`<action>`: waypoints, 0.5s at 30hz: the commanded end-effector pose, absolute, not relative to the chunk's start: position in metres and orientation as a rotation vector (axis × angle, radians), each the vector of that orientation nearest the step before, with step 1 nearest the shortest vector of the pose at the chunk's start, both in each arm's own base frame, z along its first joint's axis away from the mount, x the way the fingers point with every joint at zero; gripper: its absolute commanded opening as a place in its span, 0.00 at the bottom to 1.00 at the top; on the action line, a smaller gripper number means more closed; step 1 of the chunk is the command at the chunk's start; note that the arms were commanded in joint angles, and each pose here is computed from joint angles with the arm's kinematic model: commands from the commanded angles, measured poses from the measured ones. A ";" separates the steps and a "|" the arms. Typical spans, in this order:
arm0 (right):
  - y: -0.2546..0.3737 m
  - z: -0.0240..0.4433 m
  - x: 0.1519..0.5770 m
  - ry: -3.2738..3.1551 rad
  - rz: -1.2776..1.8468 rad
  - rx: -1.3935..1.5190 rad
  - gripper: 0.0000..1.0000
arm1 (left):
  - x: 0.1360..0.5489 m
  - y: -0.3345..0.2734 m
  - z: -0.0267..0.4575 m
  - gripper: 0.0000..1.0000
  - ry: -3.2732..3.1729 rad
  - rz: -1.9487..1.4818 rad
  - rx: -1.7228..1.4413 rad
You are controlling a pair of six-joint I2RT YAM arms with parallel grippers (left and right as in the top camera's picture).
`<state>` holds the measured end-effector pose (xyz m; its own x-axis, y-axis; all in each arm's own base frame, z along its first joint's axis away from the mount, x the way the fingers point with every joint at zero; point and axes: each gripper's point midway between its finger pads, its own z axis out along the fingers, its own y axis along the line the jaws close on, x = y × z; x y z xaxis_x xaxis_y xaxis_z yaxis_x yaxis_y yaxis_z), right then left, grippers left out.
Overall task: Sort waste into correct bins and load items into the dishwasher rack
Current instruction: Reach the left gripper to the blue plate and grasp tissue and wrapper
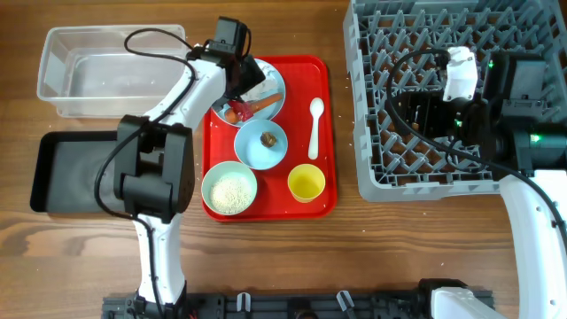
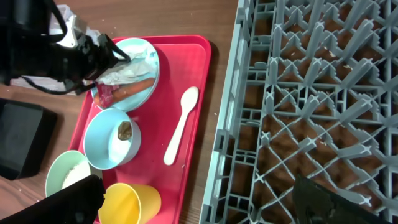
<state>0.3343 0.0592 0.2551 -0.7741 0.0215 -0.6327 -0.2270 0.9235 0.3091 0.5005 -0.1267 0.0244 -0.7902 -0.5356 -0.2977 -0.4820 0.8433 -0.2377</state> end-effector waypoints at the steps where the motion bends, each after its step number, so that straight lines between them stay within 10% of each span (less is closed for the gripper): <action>1: 0.058 0.260 0.336 2.403 0.487 -0.143 1.00 | 0.504 -0.128 0.007 0.57 2.676 -0.176 -0.749; 6: 0.058 0.259 0.335 2.408 0.488 -0.141 1.00 | 0.501 -0.127 -0.004 0.04 2.696 -0.161 -0.753; 15: 0.058 0.259 0.335 2.407 0.488 -0.142 1.00 | 0.506 -0.132 0.039 0.04 2.657 -0.230 -0.659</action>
